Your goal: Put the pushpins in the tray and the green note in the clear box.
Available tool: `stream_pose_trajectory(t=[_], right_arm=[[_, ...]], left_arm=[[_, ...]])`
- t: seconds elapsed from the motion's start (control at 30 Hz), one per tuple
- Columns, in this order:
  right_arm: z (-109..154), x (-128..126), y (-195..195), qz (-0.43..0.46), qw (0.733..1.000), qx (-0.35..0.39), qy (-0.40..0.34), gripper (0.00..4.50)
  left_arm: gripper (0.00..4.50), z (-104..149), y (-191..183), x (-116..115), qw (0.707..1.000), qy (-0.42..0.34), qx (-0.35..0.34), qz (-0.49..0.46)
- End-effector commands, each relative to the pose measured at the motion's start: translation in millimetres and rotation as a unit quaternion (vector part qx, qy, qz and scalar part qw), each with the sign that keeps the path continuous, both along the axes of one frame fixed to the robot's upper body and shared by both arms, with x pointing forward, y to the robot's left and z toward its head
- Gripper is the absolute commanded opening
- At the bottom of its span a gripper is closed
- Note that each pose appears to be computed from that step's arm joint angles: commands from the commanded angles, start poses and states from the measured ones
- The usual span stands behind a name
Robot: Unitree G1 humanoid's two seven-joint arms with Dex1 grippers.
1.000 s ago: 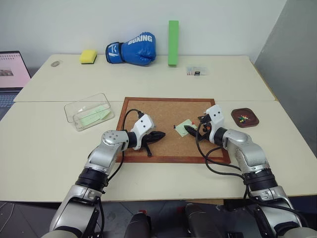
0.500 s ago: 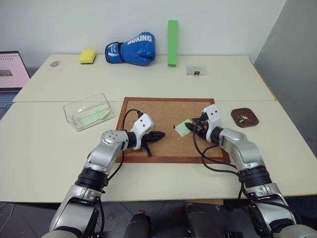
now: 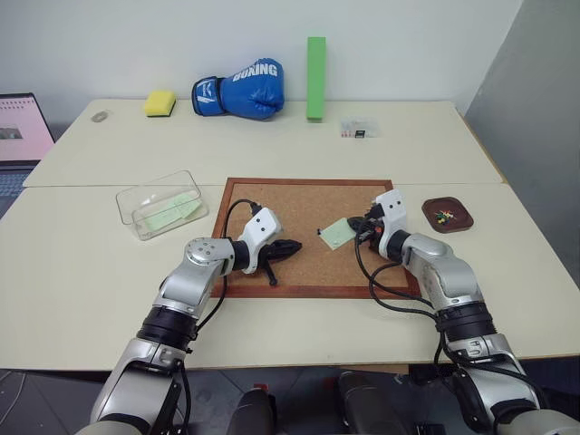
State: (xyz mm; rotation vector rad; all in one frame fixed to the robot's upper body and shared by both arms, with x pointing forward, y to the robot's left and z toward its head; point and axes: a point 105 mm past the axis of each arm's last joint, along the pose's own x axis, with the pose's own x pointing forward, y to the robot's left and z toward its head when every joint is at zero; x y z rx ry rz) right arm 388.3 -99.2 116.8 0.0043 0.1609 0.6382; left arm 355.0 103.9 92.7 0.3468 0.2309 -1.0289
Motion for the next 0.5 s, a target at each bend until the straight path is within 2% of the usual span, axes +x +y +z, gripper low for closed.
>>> stream_pose_trajectory(t=[0.03,0.27,0.37,0.5], right_arm=[[50,-7,-3,0.002,0.996,0.047,-0.074,0.03],[64,-12,-21,-0.033,0.994,0.042,-0.091,0.03],[74,-8,-52,-0.103,0.988,0.03,-0.109,0.03],[70,-3,-115,-0.235,0.966,-0.021,-0.11,0.03]], left_arm=[[0.0,-1,0,-1,1.0,-0.001,0.012,0.002],[0.0,-3,-2,-2,1.0,0.001,0.011,0.006],[0.0,-3,-1,-3,1.0,0.003,0.012,0.004],[0.0,-4,-2,-6,1.0,0.008,0.011,0.0]])
